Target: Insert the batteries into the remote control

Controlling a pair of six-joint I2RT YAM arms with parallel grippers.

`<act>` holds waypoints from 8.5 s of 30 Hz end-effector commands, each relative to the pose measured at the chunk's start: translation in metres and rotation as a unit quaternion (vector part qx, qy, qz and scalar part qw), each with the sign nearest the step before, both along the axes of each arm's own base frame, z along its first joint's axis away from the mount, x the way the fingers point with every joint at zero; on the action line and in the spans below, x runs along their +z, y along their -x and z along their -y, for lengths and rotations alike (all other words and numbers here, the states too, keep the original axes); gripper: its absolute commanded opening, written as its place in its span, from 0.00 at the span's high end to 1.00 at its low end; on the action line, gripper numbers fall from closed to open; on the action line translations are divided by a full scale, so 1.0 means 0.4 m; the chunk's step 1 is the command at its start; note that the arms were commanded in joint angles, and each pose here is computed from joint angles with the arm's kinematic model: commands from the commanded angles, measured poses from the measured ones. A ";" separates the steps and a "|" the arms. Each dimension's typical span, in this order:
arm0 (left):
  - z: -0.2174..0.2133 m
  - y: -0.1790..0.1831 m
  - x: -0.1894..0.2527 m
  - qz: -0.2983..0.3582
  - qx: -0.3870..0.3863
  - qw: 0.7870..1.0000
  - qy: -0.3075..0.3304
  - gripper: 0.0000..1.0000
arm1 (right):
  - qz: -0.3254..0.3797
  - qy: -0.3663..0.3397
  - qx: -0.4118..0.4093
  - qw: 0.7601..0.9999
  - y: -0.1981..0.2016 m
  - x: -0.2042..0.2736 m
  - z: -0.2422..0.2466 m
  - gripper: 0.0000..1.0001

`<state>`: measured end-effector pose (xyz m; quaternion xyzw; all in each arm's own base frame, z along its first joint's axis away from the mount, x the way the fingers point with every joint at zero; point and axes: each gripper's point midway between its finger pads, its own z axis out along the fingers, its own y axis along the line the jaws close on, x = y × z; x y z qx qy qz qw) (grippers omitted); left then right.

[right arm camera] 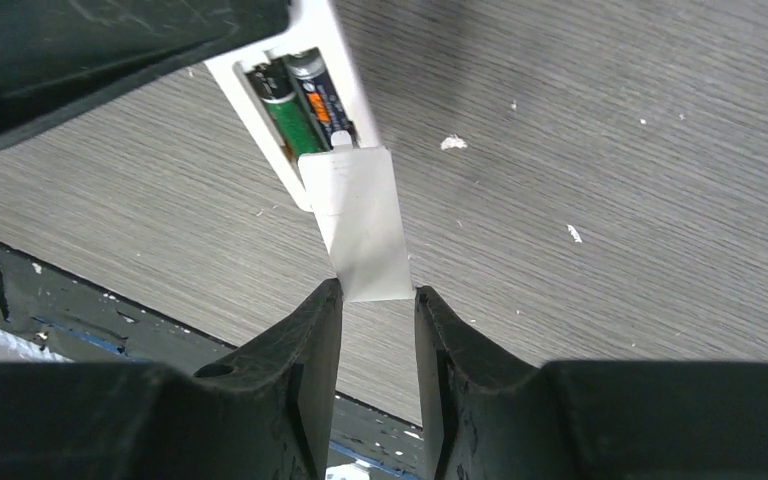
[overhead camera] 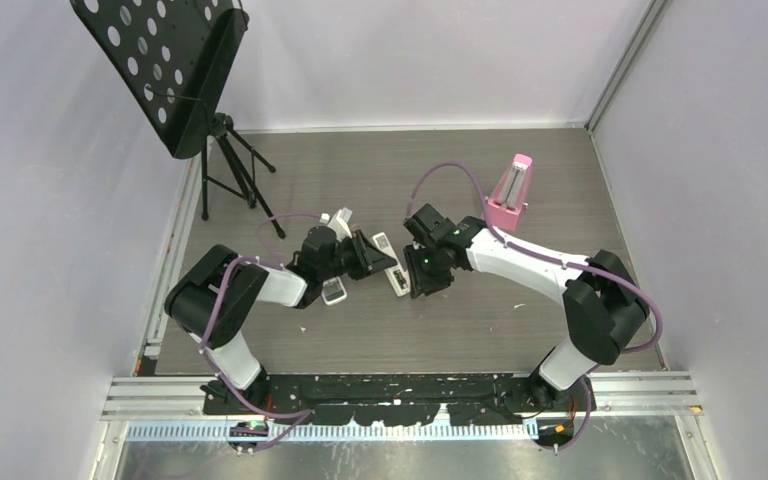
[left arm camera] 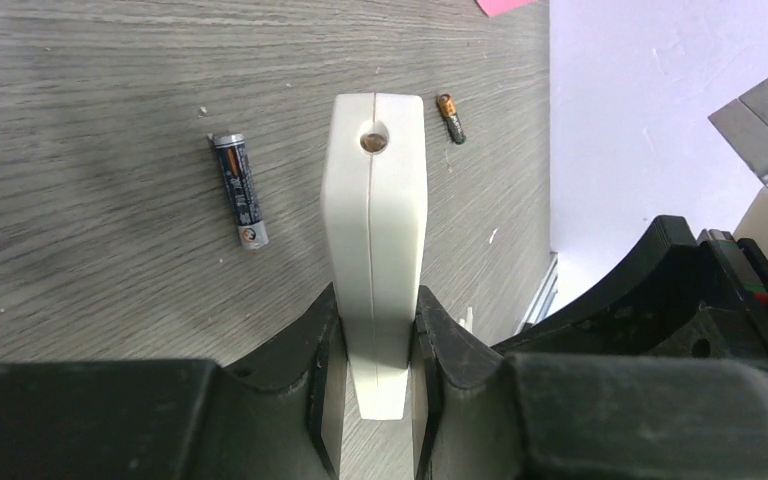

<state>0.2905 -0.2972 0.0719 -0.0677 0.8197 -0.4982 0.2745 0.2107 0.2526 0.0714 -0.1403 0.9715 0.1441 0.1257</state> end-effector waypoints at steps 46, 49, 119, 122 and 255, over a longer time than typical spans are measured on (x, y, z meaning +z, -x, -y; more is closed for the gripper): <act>0.048 0.058 0.119 0.049 -0.087 0.993 0.066 1.00 | -0.018 -0.018 0.053 0.998 -0.001 0.023 -0.074 0.61; 0.049 0.050 0.110 0.036 -0.080 0.994 0.064 1.00 | -0.016 -0.022 0.053 0.998 -0.005 0.021 -0.080 0.61; 0.017 0.210 -0.054 -0.154 0.040 0.986 -0.045 0.69 | -0.020 0.127 -0.198 0.972 0.185 -0.159 0.165 0.53; 0.023 0.199 -0.032 -0.134 0.036 0.989 -0.042 0.67 | -0.021 0.129 -0.198 0.971 0.194 -0.158 0.176 0.56; 0.153 0.210 0.067 -0.046 -0.125 0.990 -0.037 0.37 | 0.103 -0.086 -0.019 0.991 0.111 0.030 0.008 0.70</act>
